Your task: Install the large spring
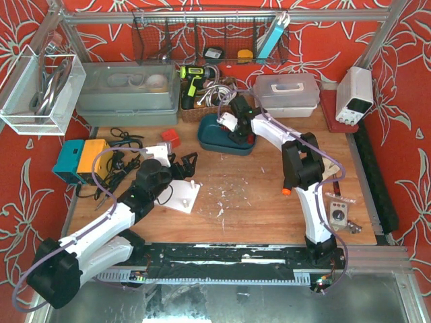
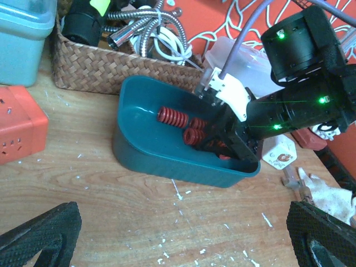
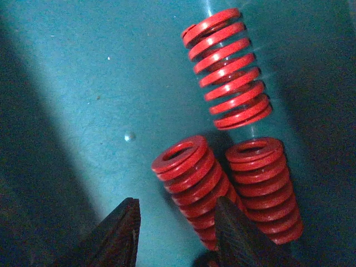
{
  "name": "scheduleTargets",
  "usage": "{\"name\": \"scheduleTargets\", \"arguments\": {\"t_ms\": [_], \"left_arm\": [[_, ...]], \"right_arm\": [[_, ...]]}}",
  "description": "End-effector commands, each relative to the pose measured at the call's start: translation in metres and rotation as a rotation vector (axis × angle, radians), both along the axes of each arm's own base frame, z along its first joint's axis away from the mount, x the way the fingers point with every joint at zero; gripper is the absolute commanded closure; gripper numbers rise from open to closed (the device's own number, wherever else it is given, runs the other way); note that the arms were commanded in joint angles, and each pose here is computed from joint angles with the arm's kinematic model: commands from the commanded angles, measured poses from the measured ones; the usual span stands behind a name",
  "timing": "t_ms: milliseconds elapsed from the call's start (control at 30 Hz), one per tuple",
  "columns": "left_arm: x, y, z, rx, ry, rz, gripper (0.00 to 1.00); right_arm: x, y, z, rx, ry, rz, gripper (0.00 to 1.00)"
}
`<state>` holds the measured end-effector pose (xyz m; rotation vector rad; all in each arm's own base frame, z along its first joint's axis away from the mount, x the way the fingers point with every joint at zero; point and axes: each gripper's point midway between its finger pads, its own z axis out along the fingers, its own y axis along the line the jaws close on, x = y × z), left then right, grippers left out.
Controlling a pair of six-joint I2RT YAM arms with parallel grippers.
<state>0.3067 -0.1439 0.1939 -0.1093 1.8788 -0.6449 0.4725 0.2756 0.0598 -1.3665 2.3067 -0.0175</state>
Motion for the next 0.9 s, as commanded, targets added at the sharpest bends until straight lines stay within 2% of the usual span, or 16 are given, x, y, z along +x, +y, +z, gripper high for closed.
{"name": "scheduleTargets", "arguments": {"t_ms": [0,367,733,867], "left_arm": [[0.001,0.003,0.009,-0.015,-0.033,0.021,0.0],[0.0,0.006,0.009,-0.009,-0.034,0.032,0.0],[-0.001,0.005,0.012,-0.018,-0.041,0.027,0.0],[-0.001,0.006,0.012,-0.019,-0.043,0.028,0.0]], "right_arm": [[0.008,-0.002,-0.005,-0.023,0.0,0.011,0.59],[0.001,-0.015,-0.032,-0.091,0.093,0.039,0.58],[-0.009,-0.02,-0.035,-0.114,0.161,0.077,0.55],[-0.005,-0.022,-0.041,-0.131,0.151,0.067,0.61]]}}
